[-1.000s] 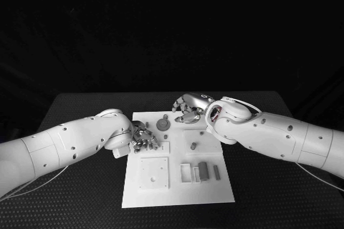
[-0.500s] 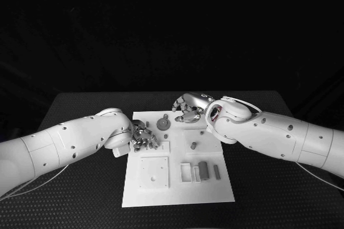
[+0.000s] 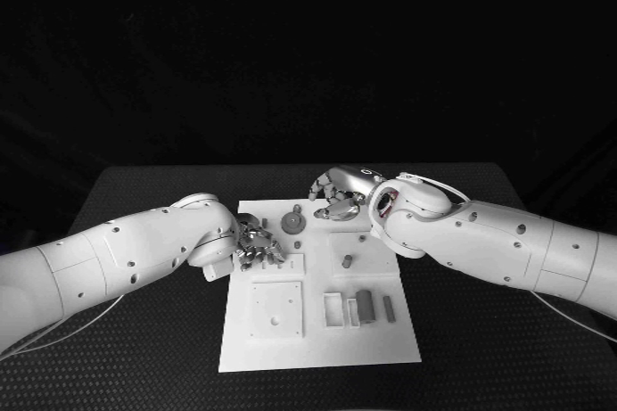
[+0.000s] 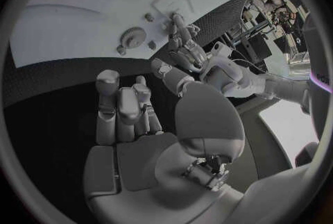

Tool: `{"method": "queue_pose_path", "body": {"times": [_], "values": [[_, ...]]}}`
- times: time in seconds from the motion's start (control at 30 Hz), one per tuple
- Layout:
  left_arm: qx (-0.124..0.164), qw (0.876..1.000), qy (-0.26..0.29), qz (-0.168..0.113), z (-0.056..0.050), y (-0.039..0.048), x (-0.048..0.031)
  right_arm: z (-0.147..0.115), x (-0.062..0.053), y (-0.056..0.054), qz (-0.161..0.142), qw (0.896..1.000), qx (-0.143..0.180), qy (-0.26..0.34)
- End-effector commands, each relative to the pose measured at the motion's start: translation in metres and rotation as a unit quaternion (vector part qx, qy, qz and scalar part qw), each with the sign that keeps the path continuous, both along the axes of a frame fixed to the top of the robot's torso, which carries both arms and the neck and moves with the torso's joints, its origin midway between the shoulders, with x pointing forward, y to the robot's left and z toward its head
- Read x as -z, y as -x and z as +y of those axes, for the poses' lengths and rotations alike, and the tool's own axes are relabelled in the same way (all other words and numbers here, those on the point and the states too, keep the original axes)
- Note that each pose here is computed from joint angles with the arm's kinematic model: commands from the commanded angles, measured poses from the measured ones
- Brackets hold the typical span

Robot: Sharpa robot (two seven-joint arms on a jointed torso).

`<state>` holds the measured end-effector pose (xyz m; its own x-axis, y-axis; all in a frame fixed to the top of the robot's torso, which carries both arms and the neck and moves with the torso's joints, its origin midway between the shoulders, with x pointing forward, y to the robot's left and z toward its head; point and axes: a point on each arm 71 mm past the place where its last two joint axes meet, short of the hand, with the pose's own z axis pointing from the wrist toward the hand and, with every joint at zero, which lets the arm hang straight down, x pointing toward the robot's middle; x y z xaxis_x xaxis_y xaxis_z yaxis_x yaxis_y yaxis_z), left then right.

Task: Assemble the parts on the task board

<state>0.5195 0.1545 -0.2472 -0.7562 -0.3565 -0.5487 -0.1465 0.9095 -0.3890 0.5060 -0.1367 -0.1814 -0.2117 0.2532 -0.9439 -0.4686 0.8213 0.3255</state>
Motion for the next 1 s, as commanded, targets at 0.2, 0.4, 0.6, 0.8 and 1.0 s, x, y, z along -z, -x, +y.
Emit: {"method": "queue_pose_path", "body": {"times": [0.2,0.4,0.6,0.8,1.0], "values": [[-0.002,1.000,-0.005,-0.012,-0.0013,-0.0008,0.0014,0.0000,0.0008,0.0001,0.002,1.000,-0.004,0.006],[0.002,1.000,-0.010,-0.012,-0.0024,-0.0007,0.0015,0.0002,0.0009,0.0001,0.003,1.000,-0.005,0.006],[0.005,1.000,-0.010,-0.013,-0.0027,-0.0006,0.0014,0.0002,0.0010,-0.0001,0.003,1.000,-0.004,0.006],[-0.001,1.000,-0.001,-0.014,-0.0030,-0.0007,0.0009,0.0002,0.0010,0.0000,0.003,1.000,-0.004,0.006],[-0.013,1.000,0.019,0.002,-0.0030,0.0006,0.0017,0.0001,0.0011,-0.0002,0.003,1.000,-0.004,0.007]]}}
